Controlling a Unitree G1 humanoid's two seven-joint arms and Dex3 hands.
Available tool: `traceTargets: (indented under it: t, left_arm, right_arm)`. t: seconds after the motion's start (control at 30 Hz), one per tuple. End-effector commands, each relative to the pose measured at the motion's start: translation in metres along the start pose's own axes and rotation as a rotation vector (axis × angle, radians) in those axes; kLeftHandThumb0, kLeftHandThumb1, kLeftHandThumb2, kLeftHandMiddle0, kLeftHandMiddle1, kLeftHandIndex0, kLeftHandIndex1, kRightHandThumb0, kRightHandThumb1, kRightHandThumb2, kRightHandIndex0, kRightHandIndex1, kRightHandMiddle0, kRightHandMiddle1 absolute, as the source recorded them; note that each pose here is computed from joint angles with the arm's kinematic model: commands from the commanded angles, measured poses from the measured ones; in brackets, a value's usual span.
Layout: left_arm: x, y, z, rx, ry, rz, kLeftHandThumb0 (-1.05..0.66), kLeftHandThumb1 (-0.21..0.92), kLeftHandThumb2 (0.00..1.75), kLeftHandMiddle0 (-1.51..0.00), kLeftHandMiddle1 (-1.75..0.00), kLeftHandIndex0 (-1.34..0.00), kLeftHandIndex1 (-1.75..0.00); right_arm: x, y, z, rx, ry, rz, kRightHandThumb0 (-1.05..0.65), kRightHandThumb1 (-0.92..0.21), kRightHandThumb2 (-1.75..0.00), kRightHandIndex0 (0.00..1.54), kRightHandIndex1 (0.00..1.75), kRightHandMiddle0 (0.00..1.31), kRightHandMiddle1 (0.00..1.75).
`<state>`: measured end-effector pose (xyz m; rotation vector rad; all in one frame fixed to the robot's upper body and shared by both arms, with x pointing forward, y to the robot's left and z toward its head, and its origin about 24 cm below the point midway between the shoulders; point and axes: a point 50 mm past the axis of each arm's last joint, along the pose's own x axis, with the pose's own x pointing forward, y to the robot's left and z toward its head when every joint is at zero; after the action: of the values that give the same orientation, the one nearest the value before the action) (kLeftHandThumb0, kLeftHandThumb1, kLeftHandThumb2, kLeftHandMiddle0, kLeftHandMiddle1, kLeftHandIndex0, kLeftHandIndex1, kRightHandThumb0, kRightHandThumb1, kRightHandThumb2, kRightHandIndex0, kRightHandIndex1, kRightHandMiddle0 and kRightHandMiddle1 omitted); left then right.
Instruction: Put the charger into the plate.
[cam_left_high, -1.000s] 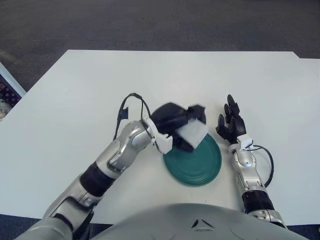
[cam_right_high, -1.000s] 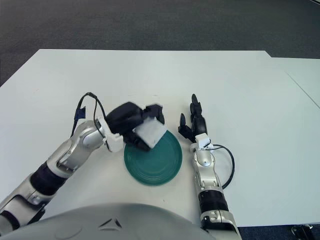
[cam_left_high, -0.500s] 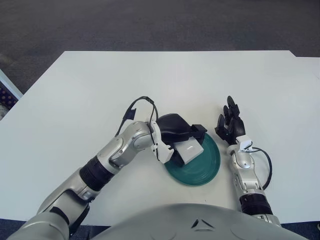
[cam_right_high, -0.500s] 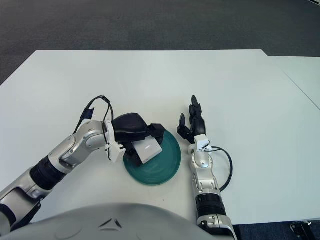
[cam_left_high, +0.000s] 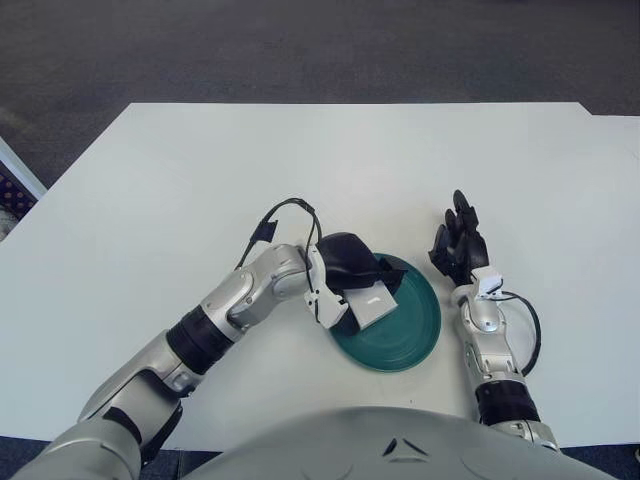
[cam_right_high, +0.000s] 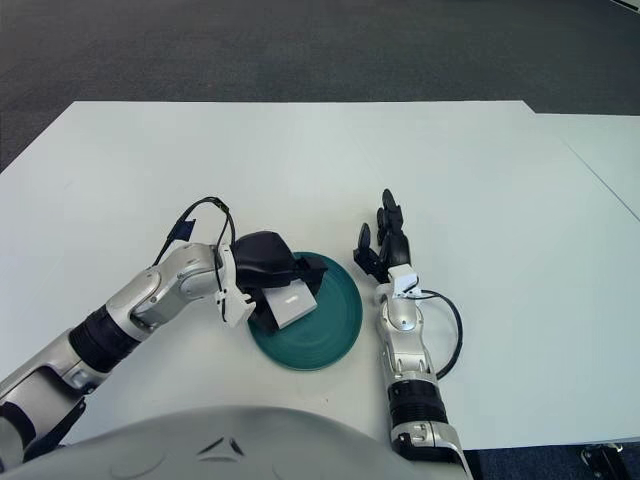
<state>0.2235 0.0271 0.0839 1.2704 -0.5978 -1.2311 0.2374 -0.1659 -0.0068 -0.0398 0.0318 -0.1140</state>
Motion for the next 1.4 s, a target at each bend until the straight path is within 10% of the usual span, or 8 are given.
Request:
traceTargets:
  t: [0.0, 0.1, 0.27, 0.47, 0.6, 0.77, 1.37]
  left_arm:
    - [0.0, 0.005, -0.001, -0.007, -0.023, 0.055, -0.55, 0.83, 0.72, -1.1, -1.75, -0.81, -1.75]
    - [-0.001, 0.004, -0.001, -0.02, -0.027, 0.05, -0.65, 0.88, 0.64, -1.08, -1.75, -0.63, -1.72]
    - [-0.002, 0.002, -0.001, -0.006, -0.02, -0.02, -0.96, 0.92, 0.71, -0.53, -1.75, -0.12, -1.1]
    - [-0.003, 0.001, -0.001, 0.041, -0.023, -0.095, -1.04, 0.92, 0.84, -0.16, -1.56, -0.01, -0.7]
    - [-0.003, 0.001, 0.0, 0.073, -0.03, -0.124, -1.05, 0.92, 0.89, -0.11, -1.21, 0.0, -0.63]
    - [-0.004, 0.001, 0.0, 0.084, -0.036, -0.116, -1.05, 0.92, 0.93, -0.26, -0.31, 0.0, -0.6]
    - [-0.016, 0.01, -0.015, -0.001, 0.008, 0.026, -1.05, 0.92, 0.91, -0.21, -0.01, 0.0, -0.45]
  right_arm:
    - [-0.03, 0.003, -0.05, -0.009, 0.281, 0.027, -0.63, -0.92, -0.88, 0.03, 0.01, 0.01, 0.09]
    - [-0.03, 0.003, -0.051, -0.019, 0.282, 0.033, -0.64, -0.92, -0.89, 0.04, 0.01, 0.0, 0.11]
    - [-0.03, 0.003, -0.051, -0.036, 0.28, 0.042, -0.65, -0.92, -0.89, 0.05, 0.01, 0.0, 0.13]
    - [-0.028, 0.004, -0.052, -0.06, 0.274, 0.047, -0.66, -0.92, -0.88, 0.05, 0.01, 0.0, 0.14]
    - [-0.027, 0.005, -0.052, -0.06, 0.273, 0.038, -0.65, -0.92, -0.88, 0.06, 0.01, 0.0, 0.16]
    - [-0.023, 0.004, -0.054, -0.067, 0.281, 0.031, -0.64, -0.92, -0.88, 0.06, 0.01, 0.0, 0.18]
    - [-0.027, -0.006, -0.06, -0.102, 0.275, 0.033, -0.7, -0.92, -0.84, 0.08, 0.01, 0.0, 0.21]
